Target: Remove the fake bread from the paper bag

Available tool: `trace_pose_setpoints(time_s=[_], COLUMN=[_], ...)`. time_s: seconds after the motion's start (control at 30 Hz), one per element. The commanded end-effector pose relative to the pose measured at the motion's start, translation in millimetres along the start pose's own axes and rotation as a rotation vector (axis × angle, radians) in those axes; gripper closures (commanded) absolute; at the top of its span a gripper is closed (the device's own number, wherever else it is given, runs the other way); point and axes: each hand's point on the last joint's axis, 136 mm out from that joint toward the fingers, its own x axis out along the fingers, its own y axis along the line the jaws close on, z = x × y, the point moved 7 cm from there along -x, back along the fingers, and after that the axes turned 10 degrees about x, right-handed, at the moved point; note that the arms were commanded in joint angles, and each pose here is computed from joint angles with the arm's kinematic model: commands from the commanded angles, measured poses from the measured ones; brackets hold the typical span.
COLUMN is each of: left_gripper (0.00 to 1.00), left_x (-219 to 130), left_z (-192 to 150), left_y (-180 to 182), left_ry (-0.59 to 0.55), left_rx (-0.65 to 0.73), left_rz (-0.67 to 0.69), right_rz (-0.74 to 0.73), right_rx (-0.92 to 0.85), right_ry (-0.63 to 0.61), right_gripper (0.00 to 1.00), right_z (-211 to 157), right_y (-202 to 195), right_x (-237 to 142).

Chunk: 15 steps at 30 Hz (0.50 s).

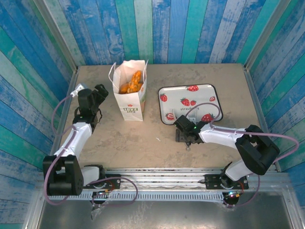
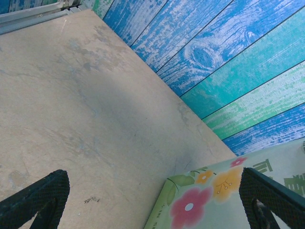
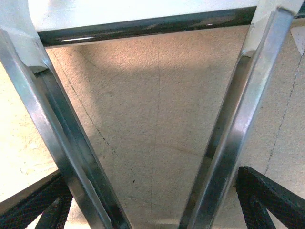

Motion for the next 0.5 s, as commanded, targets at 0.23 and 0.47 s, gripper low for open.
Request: trace_pose_setpoints(time_s=[0.23,0.47], left_gripper=[0.04,0.04], left_x=[-11,-10], left_z=[7,8], left_y=[-1,-1], left_ry=[-0.035,-0.035], left_rx=[0.004,0.0], left_rz=[0.002,0.004], right_rz=[-0.2,-0.214], right_rx=[-0.056,-0.047], right_ry=[0.19,0.176], right_gripper=[0.1,0.13], right_z=[-40,-38], right_y=[-33,-35], right_x=[24,29])
